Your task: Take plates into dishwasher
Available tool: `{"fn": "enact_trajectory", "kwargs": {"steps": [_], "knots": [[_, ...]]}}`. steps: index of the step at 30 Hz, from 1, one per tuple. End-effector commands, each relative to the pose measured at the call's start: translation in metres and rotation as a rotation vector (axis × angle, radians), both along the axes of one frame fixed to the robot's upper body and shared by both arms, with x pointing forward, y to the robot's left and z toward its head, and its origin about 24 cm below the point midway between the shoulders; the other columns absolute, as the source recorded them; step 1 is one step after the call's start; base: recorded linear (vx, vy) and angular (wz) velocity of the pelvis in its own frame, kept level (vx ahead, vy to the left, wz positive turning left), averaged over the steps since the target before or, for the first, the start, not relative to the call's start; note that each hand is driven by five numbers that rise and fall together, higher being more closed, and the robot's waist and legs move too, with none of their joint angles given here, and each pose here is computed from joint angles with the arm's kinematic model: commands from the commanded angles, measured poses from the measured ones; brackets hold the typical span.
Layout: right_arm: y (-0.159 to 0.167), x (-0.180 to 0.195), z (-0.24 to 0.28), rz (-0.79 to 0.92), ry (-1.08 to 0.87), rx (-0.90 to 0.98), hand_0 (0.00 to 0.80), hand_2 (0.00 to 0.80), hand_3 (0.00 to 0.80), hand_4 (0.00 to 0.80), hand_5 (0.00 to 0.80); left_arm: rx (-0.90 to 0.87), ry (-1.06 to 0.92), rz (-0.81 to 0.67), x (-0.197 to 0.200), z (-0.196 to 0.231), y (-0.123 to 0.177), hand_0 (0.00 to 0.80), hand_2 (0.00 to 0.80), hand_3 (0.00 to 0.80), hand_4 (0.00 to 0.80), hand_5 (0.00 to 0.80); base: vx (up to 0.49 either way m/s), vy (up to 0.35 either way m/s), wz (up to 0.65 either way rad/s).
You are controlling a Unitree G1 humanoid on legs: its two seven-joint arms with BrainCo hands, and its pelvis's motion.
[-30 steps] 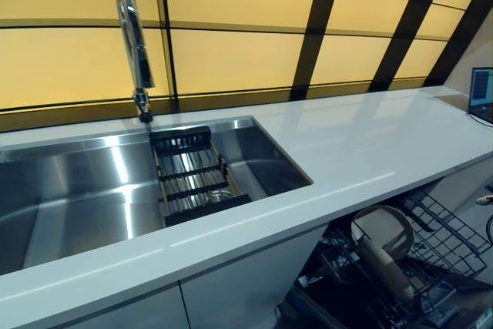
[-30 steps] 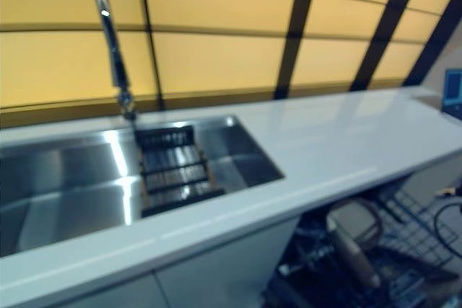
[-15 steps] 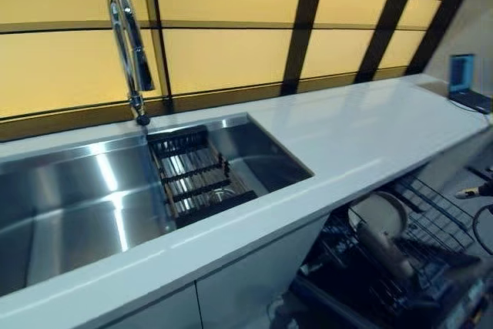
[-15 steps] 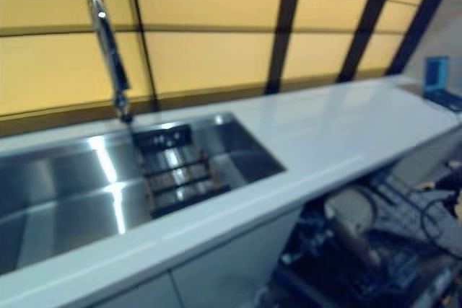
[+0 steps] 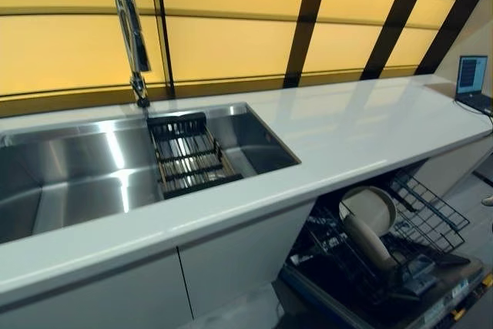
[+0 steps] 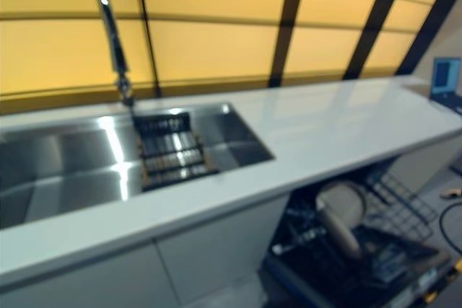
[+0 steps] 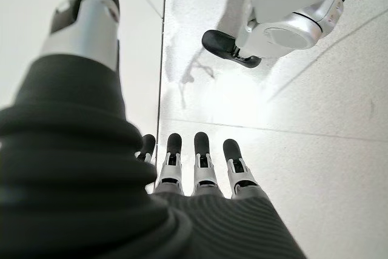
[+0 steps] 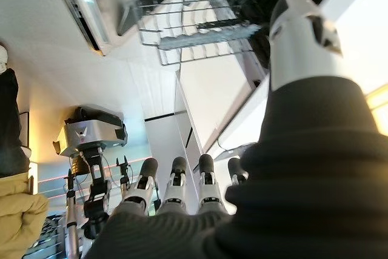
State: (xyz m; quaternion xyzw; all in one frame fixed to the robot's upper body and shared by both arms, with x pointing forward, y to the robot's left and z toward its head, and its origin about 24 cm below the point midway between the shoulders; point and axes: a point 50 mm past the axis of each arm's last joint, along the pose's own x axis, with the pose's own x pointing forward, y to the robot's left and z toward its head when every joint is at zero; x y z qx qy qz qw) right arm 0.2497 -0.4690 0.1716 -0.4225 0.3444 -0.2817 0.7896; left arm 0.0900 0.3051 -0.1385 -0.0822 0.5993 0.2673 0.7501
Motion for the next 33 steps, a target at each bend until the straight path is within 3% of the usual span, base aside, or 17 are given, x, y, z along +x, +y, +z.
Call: {"fn": "enact_trajectory", "kwargs": {"steps": [1,7,14,20,27,33], "knots": [[-0.003,0.001,0.033,-0.001,-0.080,-0.097,0.000,0.000,0.000,0.000,0.000,0.019,-0.055,0.014,0.018,0.004,0.000,0.000,0.000,0.000,0.000,0.000,-0.154,-0.103,0.13],[-0.003,-0.004,0.025,-0.016,-0.044,-0.046,0.000,0.000,0.000,0.000,0.000,0.000,0.001,0.022,0.004,-0.001,-0.004,0.000,0.000,0.000,0.000,0.000,-0.182,-0.130,0.03],[-0.010,-0.018,-0.001,-0.037,0.069,0.006,0.000,0.000,0.000,0.000,0.000,0.019,0.065,0.158,-0.041,-0.005,0.007,0.000,0.000,0.000,0.000,0.000,-0.176,-0.166,-0.04],[-0.012,-0.042,-0.052,-0.120,0.075,0.124,0.000,0.000,0.000,0.000,0.000,0.002,-0.002,0.154,-0.018,-0.001,0.007,0.000,0.000,0.000,0.000,0.000,-0.313,-0.056,0.36],[-0.014,-0.107,-0.118,-0.281,0.107,0.255,0.000,0.000,0.000,0.000,0.000,-0.035,-0.086,0.049,0.015,0.001,-0.006,0.000,0.000,0.000,0.000,0.000,-0.264,0.064,0.62],[-0.010,-0.119,-0.139,-0.349,0.149,0.312,0.000,0.000,0.000,0.000,0.000,-0.040,-0.083,0.057,0.010,-0.001,-0.007,0.000,0.000,0.000,0.000,0.000,-0.186,0.027,0.55]]}}
